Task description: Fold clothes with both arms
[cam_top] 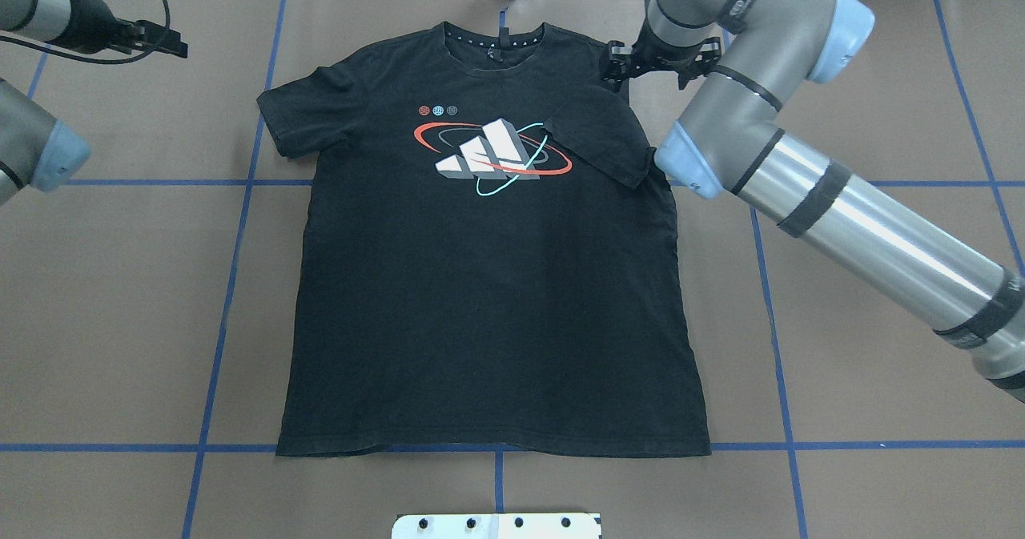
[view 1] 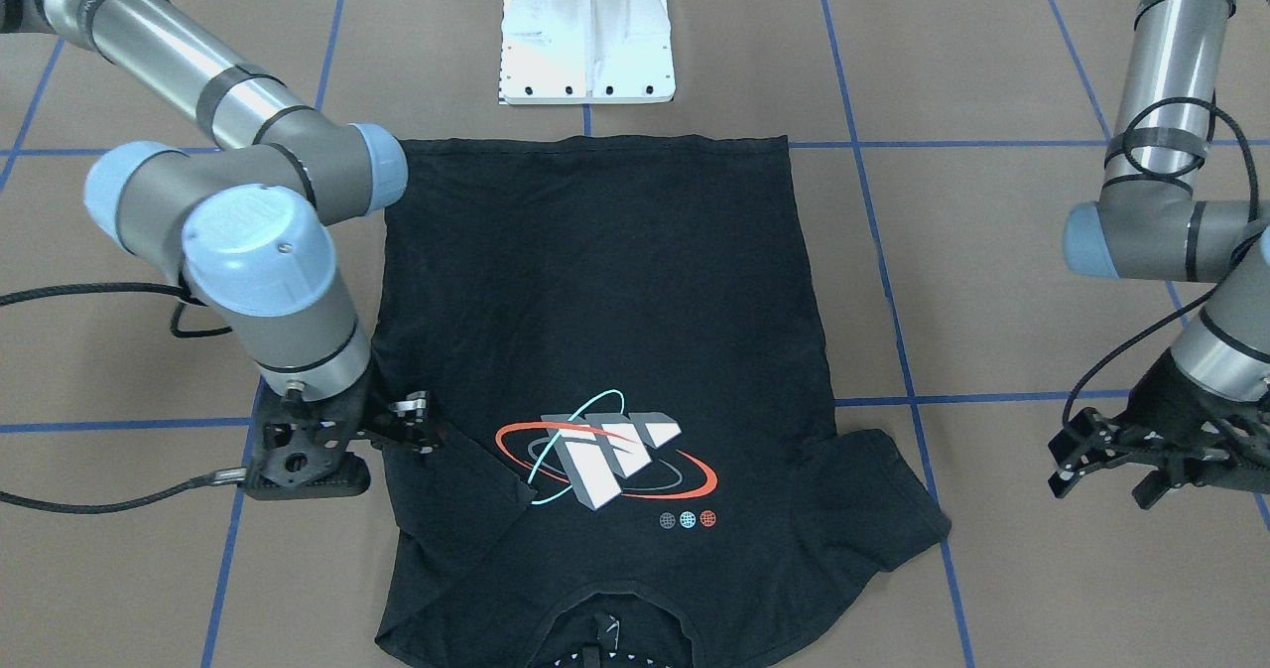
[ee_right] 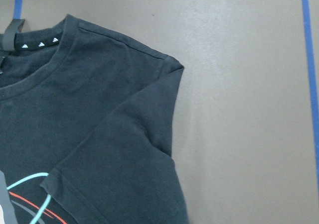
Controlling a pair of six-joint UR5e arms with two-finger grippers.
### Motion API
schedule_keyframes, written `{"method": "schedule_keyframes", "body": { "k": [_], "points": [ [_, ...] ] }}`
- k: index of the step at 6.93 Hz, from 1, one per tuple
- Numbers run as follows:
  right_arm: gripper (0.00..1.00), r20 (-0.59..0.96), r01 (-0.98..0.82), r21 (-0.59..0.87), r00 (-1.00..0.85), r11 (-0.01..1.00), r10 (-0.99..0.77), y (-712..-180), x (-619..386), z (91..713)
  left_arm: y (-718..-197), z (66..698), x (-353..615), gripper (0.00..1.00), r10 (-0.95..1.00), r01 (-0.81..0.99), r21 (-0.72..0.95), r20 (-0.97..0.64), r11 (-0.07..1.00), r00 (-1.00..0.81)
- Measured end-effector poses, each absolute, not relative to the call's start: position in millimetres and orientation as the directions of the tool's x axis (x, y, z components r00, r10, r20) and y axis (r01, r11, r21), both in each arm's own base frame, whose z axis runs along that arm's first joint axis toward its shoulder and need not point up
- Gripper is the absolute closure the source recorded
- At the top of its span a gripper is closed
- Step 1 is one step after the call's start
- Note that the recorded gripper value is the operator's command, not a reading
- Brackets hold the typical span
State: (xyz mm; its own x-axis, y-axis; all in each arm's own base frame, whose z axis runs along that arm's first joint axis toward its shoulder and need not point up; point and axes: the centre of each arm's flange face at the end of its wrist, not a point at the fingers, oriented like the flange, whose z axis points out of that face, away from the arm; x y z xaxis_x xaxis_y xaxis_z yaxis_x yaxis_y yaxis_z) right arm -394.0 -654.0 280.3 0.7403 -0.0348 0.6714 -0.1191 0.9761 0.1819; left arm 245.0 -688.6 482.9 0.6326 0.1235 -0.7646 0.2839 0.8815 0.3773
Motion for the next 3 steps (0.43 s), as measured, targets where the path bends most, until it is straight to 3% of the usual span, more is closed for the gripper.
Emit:
{"method": "schedule_keyframes", "body": {
  "k": [3],
  "points": [
    [0.00, 0.664, -0.018, 0.225, 0.735, 0.974, -0.140, -655.4, -318.5, 337.0, -686.3, 475.6, 351.5, 0.00, 0.024, 0.367, 0.350, -0.750, 0.862, 0.660]
  ]
}}
